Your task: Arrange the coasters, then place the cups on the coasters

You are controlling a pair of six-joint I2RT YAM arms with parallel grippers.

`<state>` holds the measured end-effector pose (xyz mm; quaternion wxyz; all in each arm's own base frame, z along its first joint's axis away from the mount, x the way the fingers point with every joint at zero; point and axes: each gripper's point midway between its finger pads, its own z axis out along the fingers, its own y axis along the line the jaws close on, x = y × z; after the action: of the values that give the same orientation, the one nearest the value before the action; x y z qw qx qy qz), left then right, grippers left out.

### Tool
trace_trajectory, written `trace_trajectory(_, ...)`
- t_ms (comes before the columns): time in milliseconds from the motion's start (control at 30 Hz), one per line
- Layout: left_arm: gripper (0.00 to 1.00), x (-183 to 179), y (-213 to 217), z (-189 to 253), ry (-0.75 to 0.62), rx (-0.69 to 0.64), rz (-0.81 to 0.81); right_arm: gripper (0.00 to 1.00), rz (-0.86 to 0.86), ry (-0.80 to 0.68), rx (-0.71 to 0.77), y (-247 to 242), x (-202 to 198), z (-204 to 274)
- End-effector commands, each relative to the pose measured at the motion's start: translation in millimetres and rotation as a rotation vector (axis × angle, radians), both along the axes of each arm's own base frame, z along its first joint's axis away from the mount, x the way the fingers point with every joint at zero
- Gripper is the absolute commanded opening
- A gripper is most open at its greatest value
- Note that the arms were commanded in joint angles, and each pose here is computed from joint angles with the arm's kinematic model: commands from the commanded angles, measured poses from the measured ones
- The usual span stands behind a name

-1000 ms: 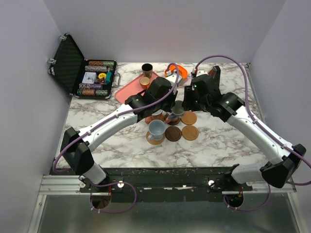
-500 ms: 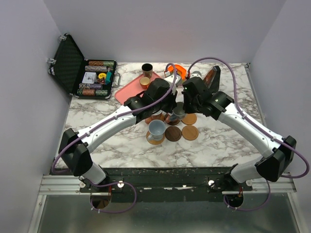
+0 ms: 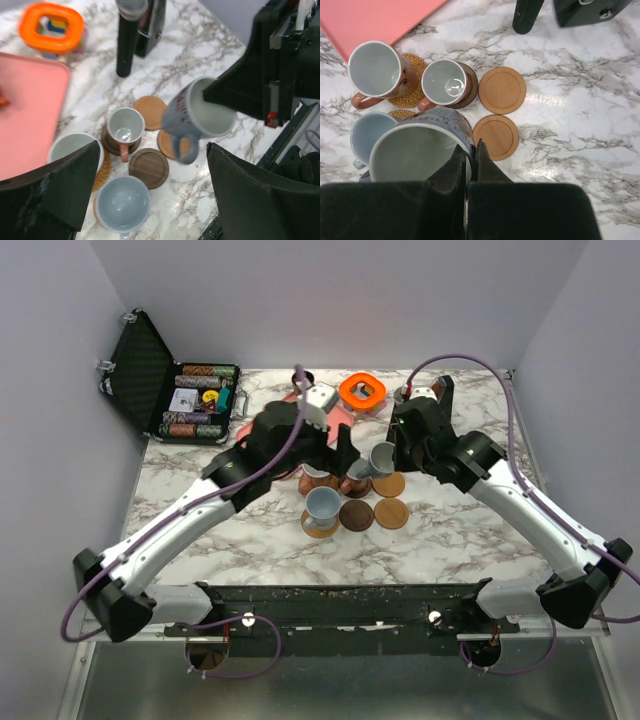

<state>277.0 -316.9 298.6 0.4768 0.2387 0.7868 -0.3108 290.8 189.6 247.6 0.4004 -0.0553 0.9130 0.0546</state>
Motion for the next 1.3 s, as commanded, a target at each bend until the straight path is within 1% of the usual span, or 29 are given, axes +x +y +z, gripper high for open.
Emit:
trace_trajectory(0,0.99,-8.2,57.1,45.3,-0.138,-0.060,0.068,0.01,-0.039,-0.097,-0.011,-24.8,-5.6,33.1)
trace_trajectory(67,0.99,-5.5,84.3,50.9,-0.177,-0.048,0.121,0.01,-0.031,-0.093,-0.034,-29.3,-8.8,28.0)
trace_trajectory(100,0.99,1.7,100.8,51.0,-0.188,-0.033,0.170,0.01,-0.027,-0.090,-0.046,-31.8,-10.1,24.4)
trace_trajectory(200,0.99,18.1,138.0,47.4,-0.190,-0.008,0.306,0.01,-0.005,-0.074,-0.053,-31.9,-14.2,12.3)
trace_trajectory(267,0.99,26.2,147.4,41.6,-0.187,-0.020,0.331,0.01,0.056,-0.068,-0.024,-23.1,-18.6,8.0)
trace_trajectory(367,0.99,44.0,160.8,20.9,-0.136,-0.035,0.369,0.01,0.156,-0.062,0.031,-7.4,-26.0,-0.4)
trace_trajectory(467,0.99,56.3,172.8,-2.4,-0.080,-0.052,0.406,0.01,0.191,-0.036,0.034,-4.0,-31.7,-13.0)
trace_trajectory(567,0.99,58.1,182.7,-17.8,-0.061,-0.035,0.444,0.01,0.235,0.015,0.020,1.1,-36.9,-30.1)
trace_trajectory(833,0.99,55.4,191.9,-20.4,-0.097,-0.012,0.474,0.01,0.337,0.077,0.089,34.3,-36.1,-66.4)
trace_trajectory(1033,0.99,56.2,193.1,-23.0,-0.098,0.000,0.477,0.01,0.345,0.099,0.051,47.5,-31.3,-90.7)
trace_trajectory(1267,0.99,56.2,191.3,-26.0,-0.093,0.003,0.466,0.01,0.359,0.136,-0.021,49.6,-24.7,-118.8)
